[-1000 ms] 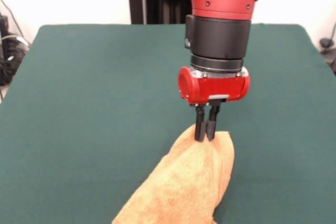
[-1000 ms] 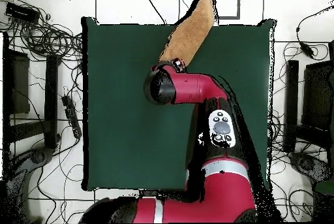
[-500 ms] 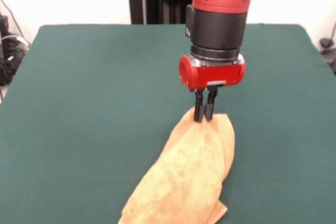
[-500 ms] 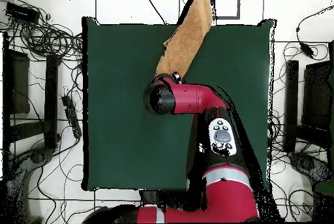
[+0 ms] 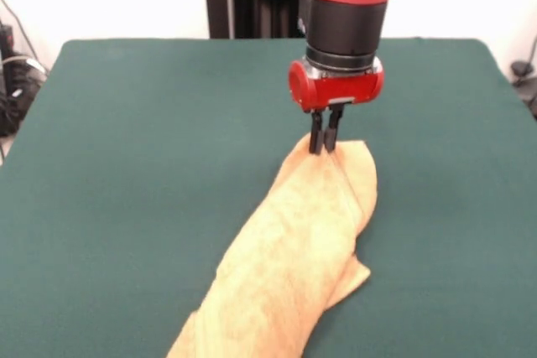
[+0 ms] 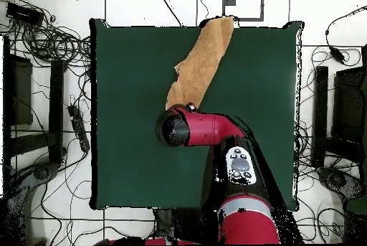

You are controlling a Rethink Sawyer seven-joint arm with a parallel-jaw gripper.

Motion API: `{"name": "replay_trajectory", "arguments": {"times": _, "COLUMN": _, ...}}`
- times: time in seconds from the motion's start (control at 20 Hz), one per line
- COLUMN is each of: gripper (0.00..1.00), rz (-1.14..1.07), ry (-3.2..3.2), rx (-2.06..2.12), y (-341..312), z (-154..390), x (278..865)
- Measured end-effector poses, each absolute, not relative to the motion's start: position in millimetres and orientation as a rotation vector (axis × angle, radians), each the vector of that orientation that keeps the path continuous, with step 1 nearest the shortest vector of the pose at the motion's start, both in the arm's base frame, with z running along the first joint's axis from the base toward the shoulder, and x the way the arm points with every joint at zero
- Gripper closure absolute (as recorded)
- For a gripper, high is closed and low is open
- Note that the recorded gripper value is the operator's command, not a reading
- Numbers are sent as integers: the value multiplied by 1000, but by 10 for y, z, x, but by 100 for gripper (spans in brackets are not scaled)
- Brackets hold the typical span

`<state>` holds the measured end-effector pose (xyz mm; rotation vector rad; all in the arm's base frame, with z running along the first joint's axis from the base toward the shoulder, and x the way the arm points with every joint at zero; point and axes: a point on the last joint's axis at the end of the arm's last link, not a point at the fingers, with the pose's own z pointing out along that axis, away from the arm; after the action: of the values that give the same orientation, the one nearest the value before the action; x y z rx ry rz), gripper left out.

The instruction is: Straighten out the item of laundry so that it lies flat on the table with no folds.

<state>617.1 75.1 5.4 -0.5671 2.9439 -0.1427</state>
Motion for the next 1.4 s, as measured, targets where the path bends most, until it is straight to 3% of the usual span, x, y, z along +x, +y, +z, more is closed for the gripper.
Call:
{"name": "replay_trajectory", "arguments": {"times": 0.7, "gripper": 100, "rz": -113, "ry": 3033, "rx": -681, "y": 914, "z": -146, "x": 5316}}
{"name": "replay_trajectory", "arguments": {"times": 1.4, "gripper": 100, "rz": -111, "ry": 3086, "rx": -661, "y": 861, "z": 426, "x": 5009}}
